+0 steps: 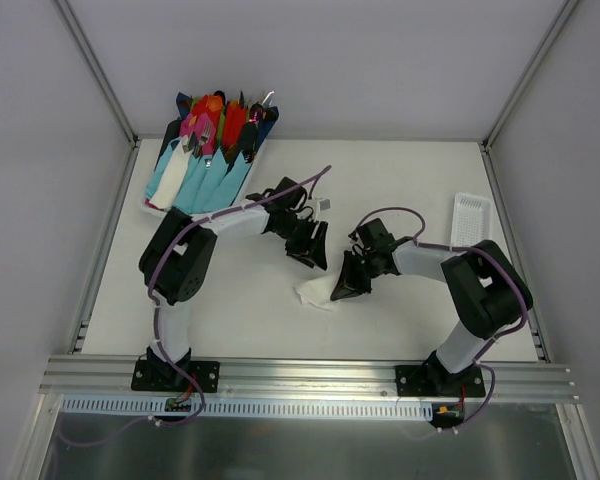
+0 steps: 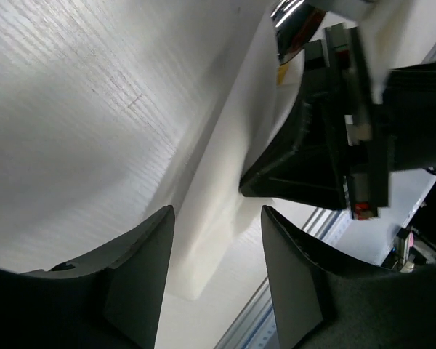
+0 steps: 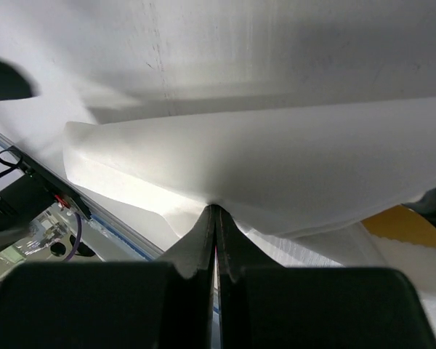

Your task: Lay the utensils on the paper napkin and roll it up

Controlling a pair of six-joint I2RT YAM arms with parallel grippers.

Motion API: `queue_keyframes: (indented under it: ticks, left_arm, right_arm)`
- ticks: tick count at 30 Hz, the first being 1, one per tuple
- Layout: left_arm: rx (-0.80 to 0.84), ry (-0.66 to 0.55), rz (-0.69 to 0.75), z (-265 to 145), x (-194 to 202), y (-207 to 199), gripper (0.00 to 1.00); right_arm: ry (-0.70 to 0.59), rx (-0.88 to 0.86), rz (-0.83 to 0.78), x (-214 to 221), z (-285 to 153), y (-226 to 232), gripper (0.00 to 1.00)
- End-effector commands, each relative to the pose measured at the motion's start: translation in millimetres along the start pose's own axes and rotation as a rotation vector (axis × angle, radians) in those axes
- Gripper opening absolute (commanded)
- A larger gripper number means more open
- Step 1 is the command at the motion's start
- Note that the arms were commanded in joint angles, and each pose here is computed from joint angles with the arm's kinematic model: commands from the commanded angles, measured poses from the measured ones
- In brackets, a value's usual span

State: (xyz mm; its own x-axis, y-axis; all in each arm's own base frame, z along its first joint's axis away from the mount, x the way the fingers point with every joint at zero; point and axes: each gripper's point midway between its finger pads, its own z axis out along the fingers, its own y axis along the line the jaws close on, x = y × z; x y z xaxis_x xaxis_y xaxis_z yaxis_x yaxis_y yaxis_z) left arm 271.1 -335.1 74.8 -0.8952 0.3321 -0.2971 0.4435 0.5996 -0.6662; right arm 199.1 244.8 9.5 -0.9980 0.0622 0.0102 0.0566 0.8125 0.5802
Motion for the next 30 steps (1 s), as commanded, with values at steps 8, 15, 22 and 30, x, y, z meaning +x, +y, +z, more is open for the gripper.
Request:
queue_keyframes:
  ticks: [8,15,22,30]
  left_arm:
    - [0.054,0.16,0.077,47,22,1,0.53]
    - [0.054,0.235,0.038,64,47,10,0.53]
    - [-0.001,0.287,-0.035,74,69,28,0.48]
    - [-0.037,0.301,-0.049,78,76,35,0.33]
  right_arm:
    - [0.095,0.354,-0.001,35,3,-92,0.0]
    - [0.101,0.451,-0.031,35,0,-113,0.0]
    - [0.116,0.463,-0.022,37,3,-117,0.0]
    - [0.115,0.472,-0.019,36,4,-119,0.0]
